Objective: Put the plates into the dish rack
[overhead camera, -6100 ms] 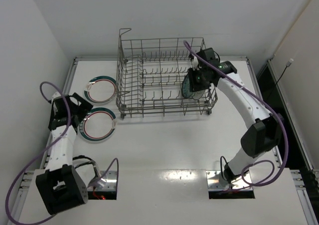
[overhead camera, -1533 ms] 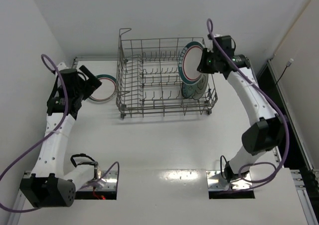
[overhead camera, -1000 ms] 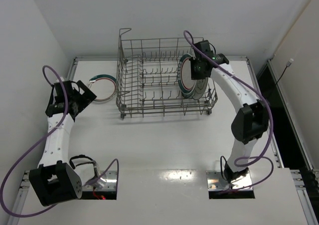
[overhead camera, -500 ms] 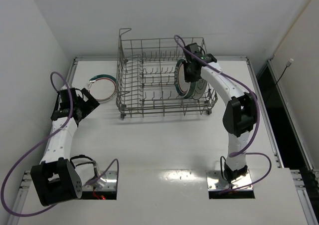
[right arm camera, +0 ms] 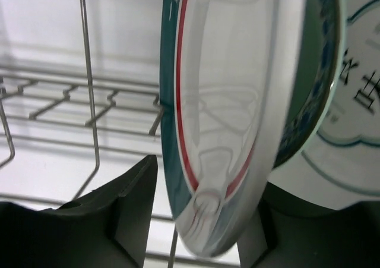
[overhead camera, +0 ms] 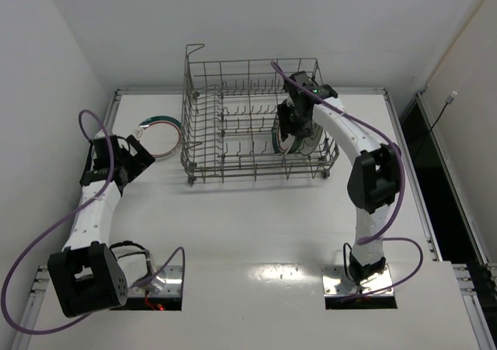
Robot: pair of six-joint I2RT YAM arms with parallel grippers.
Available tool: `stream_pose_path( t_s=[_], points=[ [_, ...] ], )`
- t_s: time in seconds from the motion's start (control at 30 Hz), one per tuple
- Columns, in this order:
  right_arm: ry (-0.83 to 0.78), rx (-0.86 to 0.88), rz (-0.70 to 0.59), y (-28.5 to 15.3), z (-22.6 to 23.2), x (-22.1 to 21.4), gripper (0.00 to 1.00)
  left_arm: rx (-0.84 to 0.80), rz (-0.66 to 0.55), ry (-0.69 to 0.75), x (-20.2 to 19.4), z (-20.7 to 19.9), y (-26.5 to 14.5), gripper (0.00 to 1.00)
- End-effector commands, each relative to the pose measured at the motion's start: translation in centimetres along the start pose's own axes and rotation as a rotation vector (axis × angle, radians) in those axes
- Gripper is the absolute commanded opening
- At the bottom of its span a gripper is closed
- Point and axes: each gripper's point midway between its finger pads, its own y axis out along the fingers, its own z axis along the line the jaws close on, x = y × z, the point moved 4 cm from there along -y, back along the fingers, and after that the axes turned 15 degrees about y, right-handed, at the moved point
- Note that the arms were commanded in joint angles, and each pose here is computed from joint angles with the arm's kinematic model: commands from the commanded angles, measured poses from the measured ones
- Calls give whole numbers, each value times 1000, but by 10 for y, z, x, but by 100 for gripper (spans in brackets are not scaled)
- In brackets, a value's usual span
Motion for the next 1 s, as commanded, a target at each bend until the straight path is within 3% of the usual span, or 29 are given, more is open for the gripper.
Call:
stream_pose_path(
  t_s=[0.0,0.27,0.37,0.53,0.63,0.83,0.97],
  points=[
    [-32,65,-15,-38,12,8,47,-12,-38,4,9,-2,0,98],
    [-69,71,-155,-113,2,24,52,-65,17,-114,7,-10,26,98],
    [-83,142,-148,-127,5,13,52,-144,94,-253,-5,-14,53,95],
    [-89,217,-169,-138,5,-2,52,-165,126,-387,-15,-8,91,91],
    [-94,254,-169,-142,3,-14,52,-175,107,-439,-16,-6,112,80],
    [-88,263,-174,-149,-4,-24,52,-149,22,-515,3,2,141,72],
    [-81,281,-186,-156,-6,-23,52,-127,15,-549,9,5,165,58]
  ],
)
